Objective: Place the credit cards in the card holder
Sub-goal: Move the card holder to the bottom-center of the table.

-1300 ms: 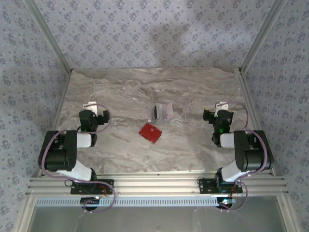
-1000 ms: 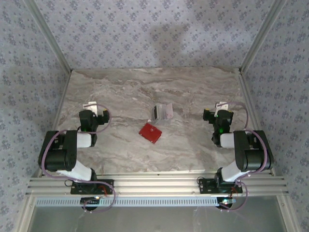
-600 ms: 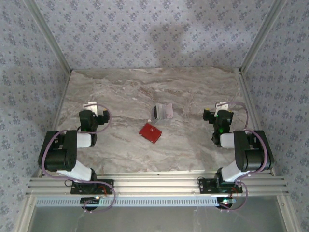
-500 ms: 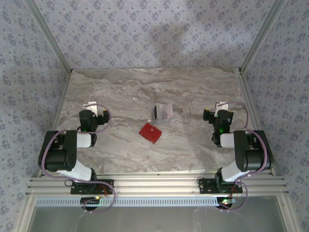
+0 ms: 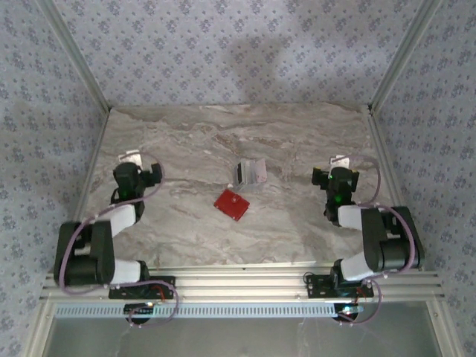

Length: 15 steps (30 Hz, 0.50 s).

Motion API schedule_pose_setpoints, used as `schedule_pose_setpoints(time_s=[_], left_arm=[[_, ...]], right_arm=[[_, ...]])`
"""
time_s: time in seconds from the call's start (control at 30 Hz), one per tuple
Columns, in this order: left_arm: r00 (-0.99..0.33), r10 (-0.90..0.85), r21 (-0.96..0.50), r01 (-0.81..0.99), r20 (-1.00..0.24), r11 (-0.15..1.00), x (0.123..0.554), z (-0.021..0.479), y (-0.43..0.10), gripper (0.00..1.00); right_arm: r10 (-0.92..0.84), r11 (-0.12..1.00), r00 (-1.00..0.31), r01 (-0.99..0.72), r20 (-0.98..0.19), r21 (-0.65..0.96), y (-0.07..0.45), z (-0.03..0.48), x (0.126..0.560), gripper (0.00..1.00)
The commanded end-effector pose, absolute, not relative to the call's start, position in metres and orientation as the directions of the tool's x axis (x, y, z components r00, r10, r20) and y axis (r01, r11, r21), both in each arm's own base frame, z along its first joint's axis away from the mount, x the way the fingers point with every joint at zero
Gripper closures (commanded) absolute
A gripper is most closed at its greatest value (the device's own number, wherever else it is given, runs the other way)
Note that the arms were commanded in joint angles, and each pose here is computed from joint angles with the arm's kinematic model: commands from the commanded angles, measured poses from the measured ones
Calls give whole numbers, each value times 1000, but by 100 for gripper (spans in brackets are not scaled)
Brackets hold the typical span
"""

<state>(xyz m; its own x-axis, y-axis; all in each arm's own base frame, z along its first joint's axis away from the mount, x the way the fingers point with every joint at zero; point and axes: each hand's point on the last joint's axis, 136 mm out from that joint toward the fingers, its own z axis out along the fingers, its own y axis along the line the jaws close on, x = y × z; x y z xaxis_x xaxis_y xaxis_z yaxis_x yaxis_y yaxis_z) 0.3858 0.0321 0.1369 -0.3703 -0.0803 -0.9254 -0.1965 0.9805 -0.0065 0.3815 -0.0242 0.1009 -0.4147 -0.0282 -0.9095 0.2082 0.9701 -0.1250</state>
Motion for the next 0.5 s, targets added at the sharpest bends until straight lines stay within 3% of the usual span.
schedule_pose_setpoints(time_s=[0.0,0.07,0.13,0.23,0.4,0.47], left_arm=[[-323,-200,-82,-345,-925,935,372,191,40,0],[-329,-354,-181,-455,-876,872,357,203,45,0],[-353,-448,-284,-428,-821,858,354,213,33,0],[-371,-566,-444,-367,-736,818,349,210,11,0],[-476,-591,-591,-170,-652,789,341,196,-41,0],[-551,-546,-600,-100,-631,794,333,188,-69,1]], right_arm=[[-10,940,-405,308,-914,-147,-31,163,383,0],[80,943,-379,328,-922,-53,-26,190,376,0],[247,928,-334,353,-910,122,-21,208,366,0],[540,797,-309,486,-783,357,-31,197,344,0],[571,816,-392,365,-721,448,-4,195,342,0],[573,819,-443,338,-690,464,12,187,336,12]])
